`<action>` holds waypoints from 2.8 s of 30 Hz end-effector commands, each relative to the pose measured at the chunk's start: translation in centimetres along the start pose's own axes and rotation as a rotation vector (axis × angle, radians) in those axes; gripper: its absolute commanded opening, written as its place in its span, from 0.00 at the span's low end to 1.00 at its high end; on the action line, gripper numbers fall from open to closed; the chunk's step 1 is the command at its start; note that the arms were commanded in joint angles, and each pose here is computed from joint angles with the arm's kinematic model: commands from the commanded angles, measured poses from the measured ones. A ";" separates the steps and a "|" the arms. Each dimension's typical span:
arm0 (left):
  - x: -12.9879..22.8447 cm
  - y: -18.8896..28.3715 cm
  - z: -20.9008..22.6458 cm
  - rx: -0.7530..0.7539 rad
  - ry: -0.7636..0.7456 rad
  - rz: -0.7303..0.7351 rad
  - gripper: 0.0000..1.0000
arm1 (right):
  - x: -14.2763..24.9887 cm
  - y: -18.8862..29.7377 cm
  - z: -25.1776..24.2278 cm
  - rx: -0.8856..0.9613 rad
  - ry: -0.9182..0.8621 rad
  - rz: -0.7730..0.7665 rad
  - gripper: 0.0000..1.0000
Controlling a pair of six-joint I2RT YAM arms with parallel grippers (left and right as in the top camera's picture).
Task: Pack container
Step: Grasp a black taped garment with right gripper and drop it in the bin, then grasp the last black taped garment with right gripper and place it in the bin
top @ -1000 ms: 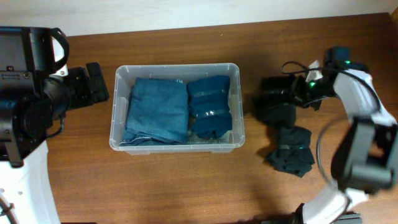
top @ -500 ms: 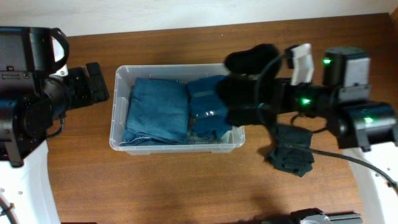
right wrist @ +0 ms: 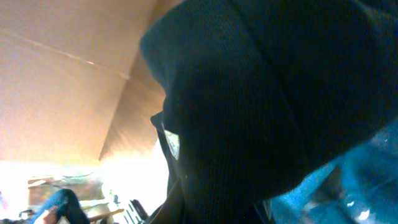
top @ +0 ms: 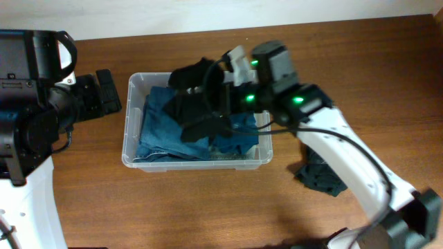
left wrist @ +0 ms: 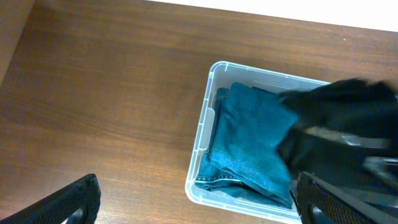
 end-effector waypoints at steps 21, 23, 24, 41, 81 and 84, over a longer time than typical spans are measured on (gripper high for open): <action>0.0 0.5 0.4 -0.009 0.010 -0.014 1.00 | 2.7 8.1 -10.6 0.503 -0.135 0.053 0.58; 0.0 0.5 0.4 -0.009 0.010 -0.014 1.00 | 1.5 11.0 -8.7 0.449 -0.120 -0.033 0.66; 0.0 0.5 0.4 -0.009 0.010 -0.014 1.00 | 1.1 12.6 -7.9 0.435 -0.116 -0.076 0.73; 0.0 0.5 0.4 -0.009 0.010 -0.014 1.00 | 16.8 25.0 -18.5 0.721 -0.851 -0.061 0.97; 0.0 0.5 0.4 -0.009 0.010 -0.014 1.00 | 5.8 22.6 -2.2 -0.012 -0.055 -0.328 0.12; 0.0 0.5 0.4 -0.009 0.010 -0.014 1.00 | 3.2 21.7 1.1 -0.035 0.011 -0.335 0.11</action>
Point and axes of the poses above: each gripper's point midway between its finger pads, its own y axis back along the fingers, its own z axis along the line the jaws close on, x = y × z, the point moved 1 cm from there along y, back along the fingers, and after that the axes turned 8 degrees about y, right-handed, at the moved point
